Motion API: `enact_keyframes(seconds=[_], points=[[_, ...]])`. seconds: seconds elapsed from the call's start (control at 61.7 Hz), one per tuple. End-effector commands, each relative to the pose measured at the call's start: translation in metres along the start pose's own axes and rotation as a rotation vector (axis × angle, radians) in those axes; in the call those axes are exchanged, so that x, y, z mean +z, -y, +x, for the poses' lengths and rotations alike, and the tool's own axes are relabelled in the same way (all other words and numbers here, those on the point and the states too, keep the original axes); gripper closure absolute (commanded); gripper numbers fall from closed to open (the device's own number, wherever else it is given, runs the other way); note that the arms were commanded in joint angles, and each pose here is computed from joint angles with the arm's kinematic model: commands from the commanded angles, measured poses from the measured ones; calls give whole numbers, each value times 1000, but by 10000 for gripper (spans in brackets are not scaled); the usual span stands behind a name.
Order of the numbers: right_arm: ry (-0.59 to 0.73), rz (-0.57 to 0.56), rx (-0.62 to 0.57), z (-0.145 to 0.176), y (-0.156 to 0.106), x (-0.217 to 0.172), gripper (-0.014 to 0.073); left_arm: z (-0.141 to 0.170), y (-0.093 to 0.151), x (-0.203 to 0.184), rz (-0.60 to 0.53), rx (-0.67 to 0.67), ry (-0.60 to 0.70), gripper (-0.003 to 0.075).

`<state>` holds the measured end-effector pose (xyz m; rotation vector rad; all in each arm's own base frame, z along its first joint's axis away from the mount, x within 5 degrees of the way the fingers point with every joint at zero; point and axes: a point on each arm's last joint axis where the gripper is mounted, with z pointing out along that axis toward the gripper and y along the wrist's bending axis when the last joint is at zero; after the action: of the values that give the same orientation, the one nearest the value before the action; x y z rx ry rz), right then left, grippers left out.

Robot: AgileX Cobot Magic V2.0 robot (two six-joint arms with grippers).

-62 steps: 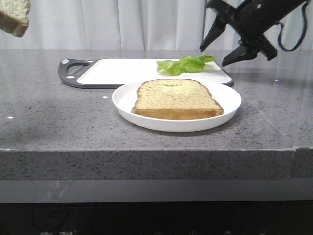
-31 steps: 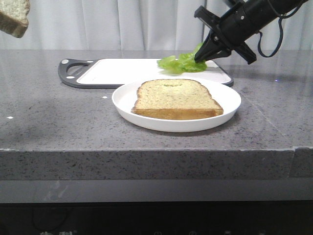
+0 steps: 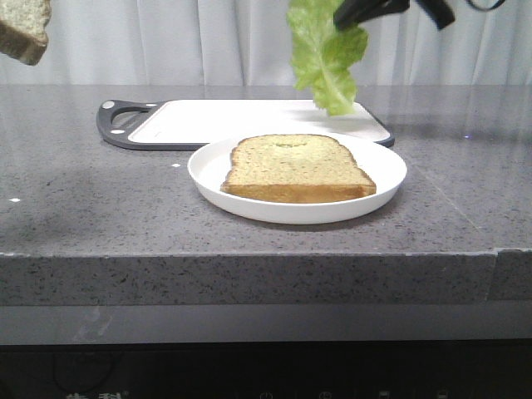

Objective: Left arm grabs bread, right arm adds lettuce
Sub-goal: 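Grasp the lettuce leaf with the right gripper and lift it, then carry the lettuce over the plate and lay it on the bread slice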

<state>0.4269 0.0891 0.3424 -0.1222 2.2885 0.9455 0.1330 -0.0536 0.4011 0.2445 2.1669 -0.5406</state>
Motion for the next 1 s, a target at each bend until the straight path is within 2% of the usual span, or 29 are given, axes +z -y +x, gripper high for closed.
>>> enact_keyframes(seconds=[0.0,0.211,0.405,0.567,0.729,0.988], points=[[94,-90,-74,1,-39,-43,712,-12,4,-7,16,-8,98,741],[115,-247,-98,45,-64,-74,712,-12,4,-7,16,-8,98,741],[51,-395,-70,90,-69,-82,712,-12,4,-7,16,-8,98,741],[-18,-469,11,124,-57,-73,712,-12,4,-7,16,-8,98,741],[-34,-476,103,146,-40,-58,712,-12,4,-7,14,-7,98,741],[8,-508,212,144,-22,-37,712,-12,3,-6,9,-4,95,741]])
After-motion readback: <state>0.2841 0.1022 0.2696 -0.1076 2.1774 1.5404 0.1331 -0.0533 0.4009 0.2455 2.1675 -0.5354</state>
